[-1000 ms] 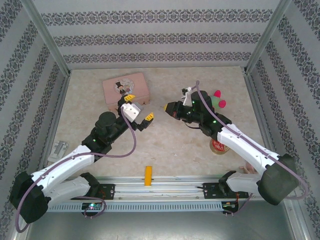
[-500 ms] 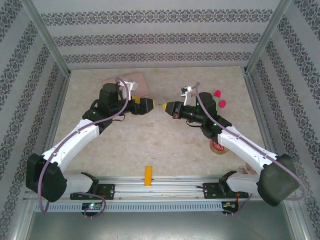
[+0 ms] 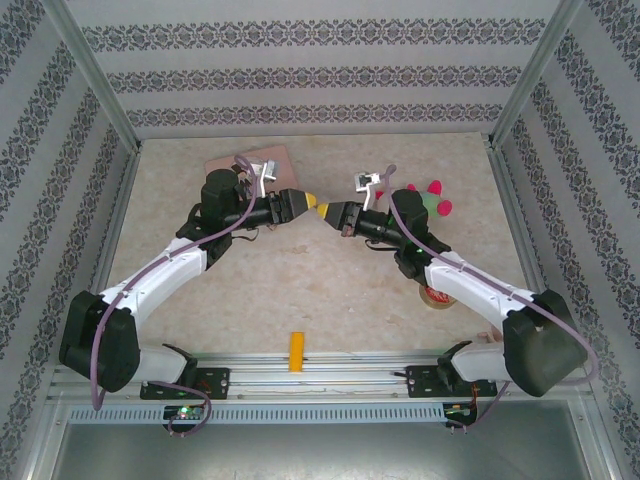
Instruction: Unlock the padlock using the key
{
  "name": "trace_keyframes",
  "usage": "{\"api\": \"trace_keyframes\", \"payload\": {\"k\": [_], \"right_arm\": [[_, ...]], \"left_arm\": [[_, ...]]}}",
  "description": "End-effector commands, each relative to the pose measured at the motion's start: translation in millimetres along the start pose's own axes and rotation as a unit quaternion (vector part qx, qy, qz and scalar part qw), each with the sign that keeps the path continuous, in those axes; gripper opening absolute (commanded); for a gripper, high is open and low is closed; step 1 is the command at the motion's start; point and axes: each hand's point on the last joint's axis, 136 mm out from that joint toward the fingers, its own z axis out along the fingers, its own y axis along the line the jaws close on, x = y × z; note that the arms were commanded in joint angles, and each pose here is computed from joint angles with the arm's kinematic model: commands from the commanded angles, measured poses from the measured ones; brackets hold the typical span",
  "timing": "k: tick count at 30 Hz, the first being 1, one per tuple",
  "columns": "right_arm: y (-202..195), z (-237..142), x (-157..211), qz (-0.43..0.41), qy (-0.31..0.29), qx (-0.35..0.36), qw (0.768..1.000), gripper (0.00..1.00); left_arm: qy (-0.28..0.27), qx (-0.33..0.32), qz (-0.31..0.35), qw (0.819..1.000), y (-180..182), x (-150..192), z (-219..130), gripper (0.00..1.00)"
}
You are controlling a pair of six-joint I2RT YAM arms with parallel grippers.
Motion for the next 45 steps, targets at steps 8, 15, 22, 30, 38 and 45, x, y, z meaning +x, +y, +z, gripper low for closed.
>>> {"api": "trace_keyframes", "payload": {"k": [8,15,22,30,38,45], "right_arm": [[18.6,6.3,-14.8,0.012,-0.023,-0.07,0.997,0.0],[19.4,7.2,-16.5,0.019,-0.027,-0.078,0.996,0.0],[21.1,8.8,-17.4,0.026,-0.028,-0.089,0.995,0.0],[19.8,11.6,-16.5,0.034,-0.028,-0.099,0.994,0.0],[19.3,15.0,-14.6,0.041,-0.025,-0.107,0.993,0.0],[21.7,16.1,-14.5,0.044,-0.024,-0.111,0.993,0.0]], "left_arm": [[-0.016,0.031,0.022,0.999,-12.5,-7.6,-6.6,0.47],[-0.025,0.043,0.021,0.999,-14.2,-11.8,-8.9,0.37],[-0.034,0.055,0.023,0.998,-17.2,-15.3,-11.5,0.26],[-0.048,0.067,0.021,0.996,-19.1,-20.0,-16.3,0.24],[-0.061,0.062,0.021,0.996,-15.9,-24.7,-19.9,0.29],[-0.062,0.066,0.021,0.996,-15.9,-26.3,-18.8,0.19]]}}
